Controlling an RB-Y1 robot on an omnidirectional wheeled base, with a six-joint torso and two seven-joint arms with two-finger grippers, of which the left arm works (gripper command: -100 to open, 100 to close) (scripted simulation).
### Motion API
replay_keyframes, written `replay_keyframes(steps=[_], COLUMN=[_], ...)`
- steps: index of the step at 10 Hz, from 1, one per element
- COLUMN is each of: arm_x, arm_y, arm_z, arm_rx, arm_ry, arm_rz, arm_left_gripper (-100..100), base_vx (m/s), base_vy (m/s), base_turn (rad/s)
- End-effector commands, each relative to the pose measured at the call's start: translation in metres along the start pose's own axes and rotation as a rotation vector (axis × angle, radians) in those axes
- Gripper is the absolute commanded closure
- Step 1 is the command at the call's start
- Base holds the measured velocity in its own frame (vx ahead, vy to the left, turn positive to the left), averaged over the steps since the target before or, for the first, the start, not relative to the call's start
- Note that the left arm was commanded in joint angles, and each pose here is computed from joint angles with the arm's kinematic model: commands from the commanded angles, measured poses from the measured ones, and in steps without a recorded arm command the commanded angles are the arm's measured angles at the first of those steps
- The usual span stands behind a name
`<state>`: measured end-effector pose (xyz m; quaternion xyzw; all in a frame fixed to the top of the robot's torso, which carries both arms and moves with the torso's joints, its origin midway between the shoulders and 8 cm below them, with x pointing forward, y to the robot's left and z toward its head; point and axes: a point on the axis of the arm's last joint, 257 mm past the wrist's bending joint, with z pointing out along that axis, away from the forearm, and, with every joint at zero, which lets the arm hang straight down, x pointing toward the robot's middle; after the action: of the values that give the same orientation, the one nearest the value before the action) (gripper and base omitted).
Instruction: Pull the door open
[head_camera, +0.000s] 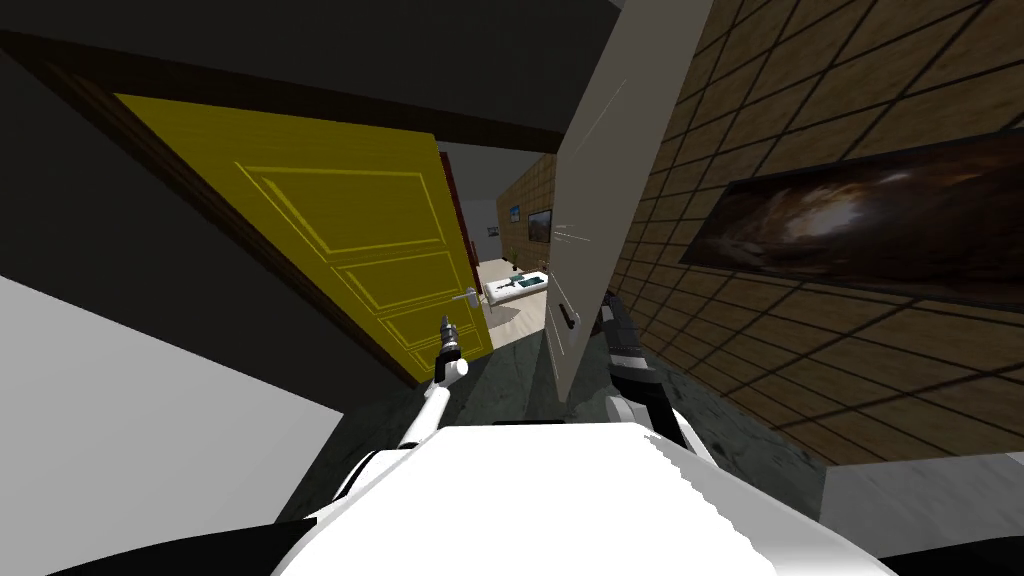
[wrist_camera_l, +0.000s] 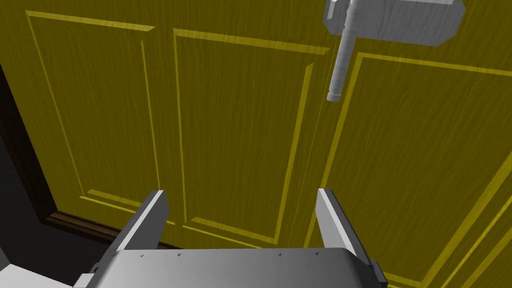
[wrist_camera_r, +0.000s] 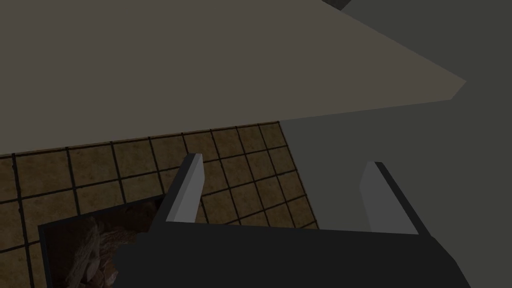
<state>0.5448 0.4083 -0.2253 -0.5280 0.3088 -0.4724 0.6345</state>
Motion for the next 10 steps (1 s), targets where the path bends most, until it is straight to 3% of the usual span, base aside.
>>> replay_keyframes(steps=[1, 5, 10], arm_x=[-0.007, -0.024, -0.039], arm_y=[0.008, 0.032, 0.046], arm_z=[0.006, 0.0172, 0.0265], arm_rx=[-0.022, -0.086, -0.135], arm_ry=[-0.022, -0.078, -0.129], arm_rz=[0.014, 0.049, 0.078], arm_left_gripper=[-100, -100, -100], base_vx=[0.078, 0.078, 0.055], base_vy=[0.062, 0.056, 0.044], base_turn=[-0.191, -0.146, -0.109])
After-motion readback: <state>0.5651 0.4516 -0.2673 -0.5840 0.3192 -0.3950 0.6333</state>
